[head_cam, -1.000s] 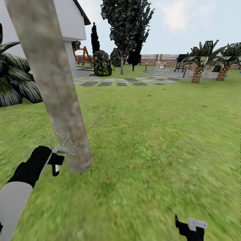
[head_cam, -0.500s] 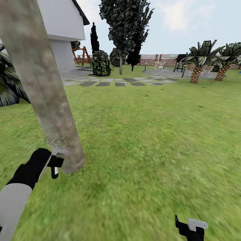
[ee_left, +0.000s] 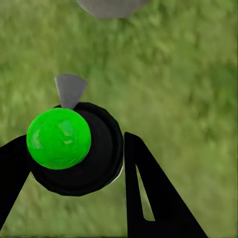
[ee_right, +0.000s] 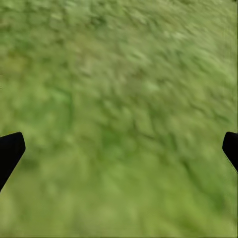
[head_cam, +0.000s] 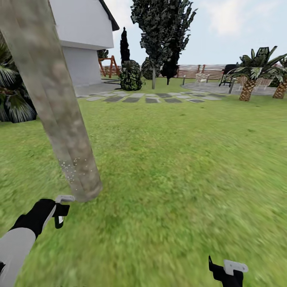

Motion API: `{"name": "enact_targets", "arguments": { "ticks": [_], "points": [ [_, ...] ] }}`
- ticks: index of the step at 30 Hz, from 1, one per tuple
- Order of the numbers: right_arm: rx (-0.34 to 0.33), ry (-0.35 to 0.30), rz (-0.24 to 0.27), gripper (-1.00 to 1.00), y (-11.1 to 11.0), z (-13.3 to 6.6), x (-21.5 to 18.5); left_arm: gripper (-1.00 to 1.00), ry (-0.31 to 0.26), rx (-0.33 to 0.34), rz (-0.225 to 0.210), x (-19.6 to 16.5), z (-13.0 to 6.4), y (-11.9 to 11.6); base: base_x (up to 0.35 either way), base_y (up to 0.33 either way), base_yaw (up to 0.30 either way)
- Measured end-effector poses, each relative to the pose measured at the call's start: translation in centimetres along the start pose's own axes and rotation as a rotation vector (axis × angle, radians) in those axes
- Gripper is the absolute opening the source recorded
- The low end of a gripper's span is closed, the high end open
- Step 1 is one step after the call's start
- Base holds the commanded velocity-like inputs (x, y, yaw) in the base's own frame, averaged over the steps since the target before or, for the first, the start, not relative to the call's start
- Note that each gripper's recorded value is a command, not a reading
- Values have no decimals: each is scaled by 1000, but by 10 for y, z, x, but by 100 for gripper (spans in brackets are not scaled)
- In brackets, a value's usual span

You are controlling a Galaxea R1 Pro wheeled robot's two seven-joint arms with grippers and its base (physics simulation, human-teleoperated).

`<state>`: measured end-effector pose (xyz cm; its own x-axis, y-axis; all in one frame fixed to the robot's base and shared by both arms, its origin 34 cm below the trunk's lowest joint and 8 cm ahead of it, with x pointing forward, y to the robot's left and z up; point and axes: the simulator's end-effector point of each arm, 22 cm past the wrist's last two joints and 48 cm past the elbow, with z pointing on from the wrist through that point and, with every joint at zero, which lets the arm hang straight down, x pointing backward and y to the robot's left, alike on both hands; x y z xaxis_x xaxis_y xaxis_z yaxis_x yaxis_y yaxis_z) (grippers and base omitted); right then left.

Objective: In the garden, pick up the pesticide atomizer on the floor and spray pesticide onto both trees until each tree trunk is fully covered.

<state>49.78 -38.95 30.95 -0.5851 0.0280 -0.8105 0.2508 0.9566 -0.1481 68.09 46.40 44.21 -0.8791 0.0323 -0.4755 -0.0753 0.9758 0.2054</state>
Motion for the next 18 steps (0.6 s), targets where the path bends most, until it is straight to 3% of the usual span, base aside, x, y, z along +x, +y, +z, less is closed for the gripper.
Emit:
{"name": "enact_targets", "arguments": {
  "ticks": [3,6,9,12,18],
  "points": [
    [0,0,0,100,0,0,0,-100,7,-1,1,5,2,0,130,-268,53],
    [0,0,0,100,0,0,0,-100,32,-49,0,16,6,8,159,-256,8],
    [0,0,0,100,0,0,0,-100,33,-48,-2,17,8,-9,176,-242,1],
    [0,0,0,100,0,0,0,-100,30,-50,1,15,8,-12,193,-230,12],
    [0,0,0,100,0,0,0,-100,-3,-49,-30,9,8,-8,228,-199,231]
  ]
}}
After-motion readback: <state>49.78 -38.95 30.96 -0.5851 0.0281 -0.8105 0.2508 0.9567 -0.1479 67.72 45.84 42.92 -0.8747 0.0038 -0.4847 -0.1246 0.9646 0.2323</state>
